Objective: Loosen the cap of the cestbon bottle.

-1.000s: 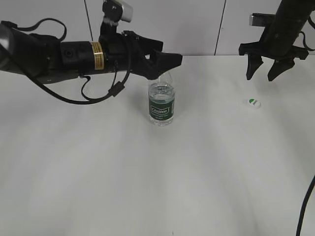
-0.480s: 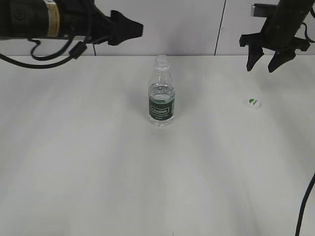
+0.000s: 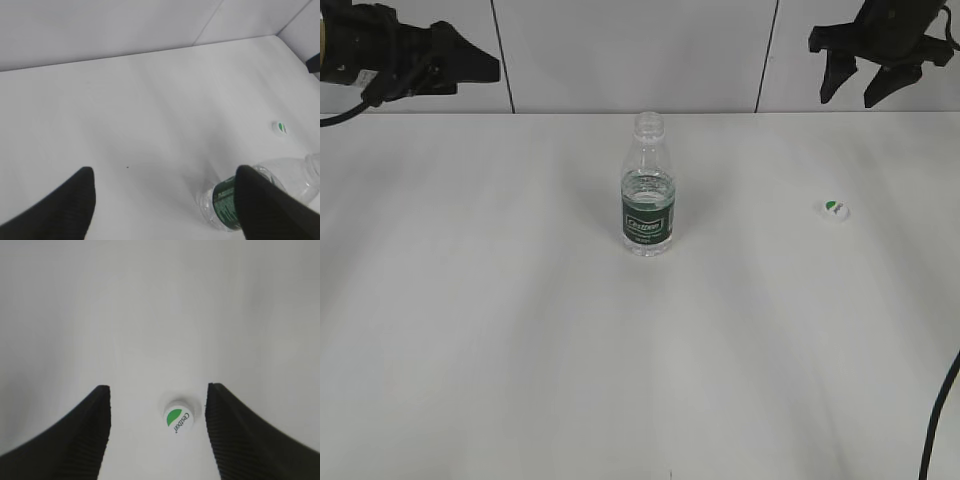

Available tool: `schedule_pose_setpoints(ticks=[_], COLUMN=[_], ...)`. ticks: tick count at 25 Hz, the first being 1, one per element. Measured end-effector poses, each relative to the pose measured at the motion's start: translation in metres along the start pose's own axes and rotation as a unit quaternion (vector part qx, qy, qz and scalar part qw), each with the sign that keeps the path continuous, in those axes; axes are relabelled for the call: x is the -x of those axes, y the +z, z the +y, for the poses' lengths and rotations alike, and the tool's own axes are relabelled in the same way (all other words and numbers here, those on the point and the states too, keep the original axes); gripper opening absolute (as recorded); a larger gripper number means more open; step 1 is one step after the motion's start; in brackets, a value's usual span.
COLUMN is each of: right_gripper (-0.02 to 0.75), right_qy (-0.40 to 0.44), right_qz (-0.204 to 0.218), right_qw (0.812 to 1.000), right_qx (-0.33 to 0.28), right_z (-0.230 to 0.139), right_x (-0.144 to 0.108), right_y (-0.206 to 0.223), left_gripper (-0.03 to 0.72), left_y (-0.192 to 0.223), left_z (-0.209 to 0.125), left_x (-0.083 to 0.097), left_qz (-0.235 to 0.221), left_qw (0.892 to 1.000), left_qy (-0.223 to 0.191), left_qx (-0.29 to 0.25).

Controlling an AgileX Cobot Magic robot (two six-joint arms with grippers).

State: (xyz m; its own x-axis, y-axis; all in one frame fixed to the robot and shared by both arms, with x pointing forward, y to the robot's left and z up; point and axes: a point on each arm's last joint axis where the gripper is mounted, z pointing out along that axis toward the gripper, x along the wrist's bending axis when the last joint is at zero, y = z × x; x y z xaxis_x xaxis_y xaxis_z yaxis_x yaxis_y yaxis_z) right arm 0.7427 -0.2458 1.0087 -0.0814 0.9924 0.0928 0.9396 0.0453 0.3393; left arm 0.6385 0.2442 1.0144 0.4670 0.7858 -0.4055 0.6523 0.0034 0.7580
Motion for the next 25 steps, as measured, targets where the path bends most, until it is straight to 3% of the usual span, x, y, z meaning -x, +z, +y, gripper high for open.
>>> schedule_pose_setpoints(ticks=[4,8,14,18,25], right_gripper=[0.456,0.456,0.456,0.456,0.456], right_qy=[0.005,0.003,-0.008,-0.022,-0.071], right_qz=[0.011,0.013,0.017,0.018,-0.016], right_qw=[1.0,1.0,0.998,0.998,0.997], right_qx=[0.001,0.015,0.06,0.059,0.025], right_z=[0.0,0.002,0.002,-0.01,-0.055], right_x=[-0.002,-0.004,-0.015,-0.028,-0.051], right_y=[-0.001,-0.016,-0.067,-0.087,-0.113], left_gripper=[0.524,0.524,0.524,0.524,0.524], left_y=[-0.011,-0.017,-0.027,-0.028,-0.017], left_z=[0.003,0.008,0.015,0.016,0.016], left_x=[-0.022,-0.041,-0.061,-0.063,-0.05], left_qz=[0.05,0.136,0.256,0.276,0.262], left_qw=[0.998,0.989,0.961,0.956,0.961], left_qy=[-0.027,-0.034,-0.031,-0.019,-0.003], left_qx=[0.02,0.052,0.095,0.099,0.092])
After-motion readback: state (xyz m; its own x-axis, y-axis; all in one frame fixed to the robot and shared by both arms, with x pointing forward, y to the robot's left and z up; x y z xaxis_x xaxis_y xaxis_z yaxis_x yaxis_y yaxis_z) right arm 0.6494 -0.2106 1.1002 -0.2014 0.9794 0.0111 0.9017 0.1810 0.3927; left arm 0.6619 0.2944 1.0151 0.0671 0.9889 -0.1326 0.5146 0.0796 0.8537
